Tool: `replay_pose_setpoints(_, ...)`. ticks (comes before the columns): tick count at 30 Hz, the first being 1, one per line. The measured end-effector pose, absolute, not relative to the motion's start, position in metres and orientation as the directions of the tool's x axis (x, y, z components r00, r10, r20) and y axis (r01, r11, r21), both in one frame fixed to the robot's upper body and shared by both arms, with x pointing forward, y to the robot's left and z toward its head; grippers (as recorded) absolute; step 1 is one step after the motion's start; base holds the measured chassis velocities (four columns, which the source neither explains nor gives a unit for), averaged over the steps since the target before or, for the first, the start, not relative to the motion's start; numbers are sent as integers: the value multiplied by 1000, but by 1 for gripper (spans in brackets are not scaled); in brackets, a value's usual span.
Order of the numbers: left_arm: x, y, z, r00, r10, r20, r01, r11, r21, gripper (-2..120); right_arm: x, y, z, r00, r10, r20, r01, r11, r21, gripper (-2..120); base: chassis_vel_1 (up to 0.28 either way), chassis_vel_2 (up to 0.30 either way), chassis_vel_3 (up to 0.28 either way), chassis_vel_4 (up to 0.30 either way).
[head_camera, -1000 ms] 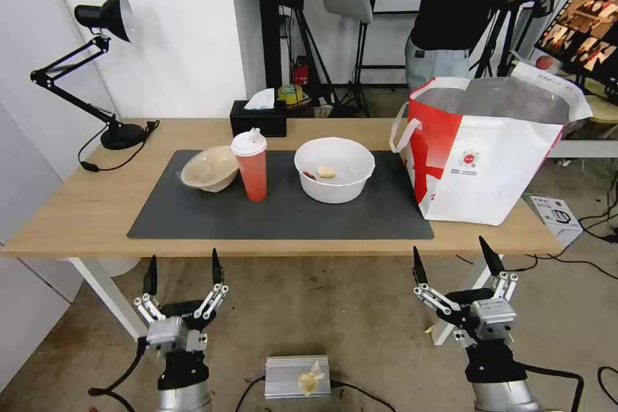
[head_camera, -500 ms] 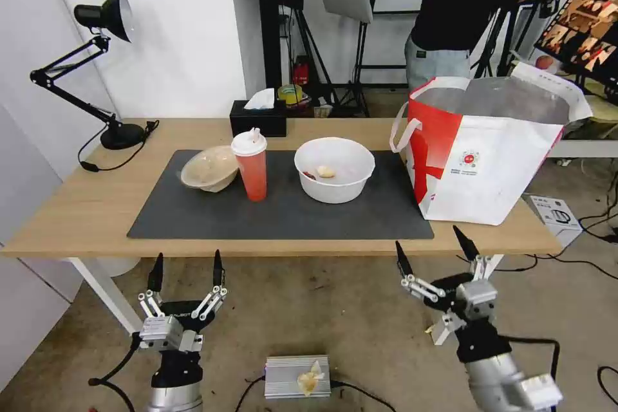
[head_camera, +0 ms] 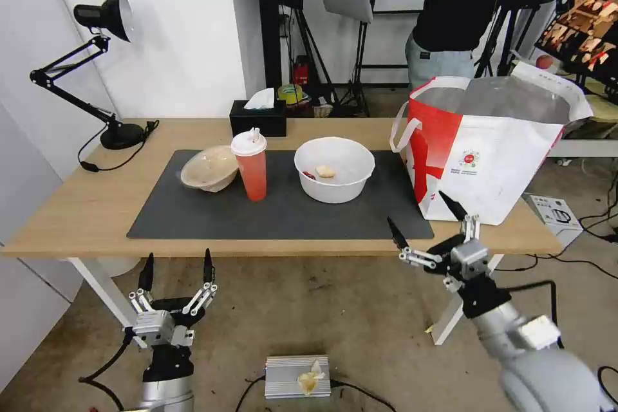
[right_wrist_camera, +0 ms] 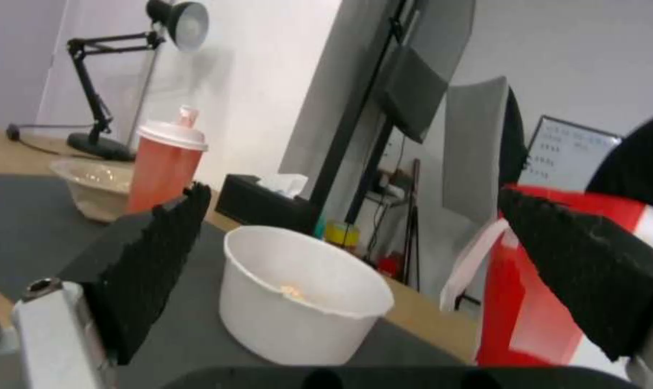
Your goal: Pick up the trash from the table and place it into the takeout bag.
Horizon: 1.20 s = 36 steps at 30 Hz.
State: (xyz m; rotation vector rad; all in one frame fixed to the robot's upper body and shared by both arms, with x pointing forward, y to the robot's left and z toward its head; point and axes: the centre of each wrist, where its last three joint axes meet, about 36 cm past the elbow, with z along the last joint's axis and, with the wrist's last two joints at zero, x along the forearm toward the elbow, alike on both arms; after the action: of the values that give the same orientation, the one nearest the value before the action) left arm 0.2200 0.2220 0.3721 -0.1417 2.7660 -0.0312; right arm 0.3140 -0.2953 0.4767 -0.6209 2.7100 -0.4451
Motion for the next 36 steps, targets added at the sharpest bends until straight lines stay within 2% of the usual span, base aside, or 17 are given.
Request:
replay_pose_setpoints(10,220,223,371,-924,-121,-363,-115,993,-37,100,367,-318,497,-804,-549,-229,-391,778,-493,100,0,0,0,0)
replay_pose_setpoints(18,219,222,370,-924,-126,-360,-121,992,-38,100,399,-330,506,-748,-646,-156,-481,688,-543,100,0,0,0,0)
replay_pose_setpoints(23,218,221,366,-926,-132,-353,-129,991,-33,100,426,-333,510,-682,-724,-105,-555,606,-570,100,0,0,0,0)
replay_pose_setpoints(24,218,220,366,-925,-140,-354,-136,990,-35,100,443,-334,514,-643,-761,-86,-586,562,-584,100,0,0,0,0)
replay_pose_setpoints(36,214,218,368,-924,-147,-354,-144,989,-36,100,491,-327,534,-517,-856,-1,-680,411,-607,100,0,0,0,0)
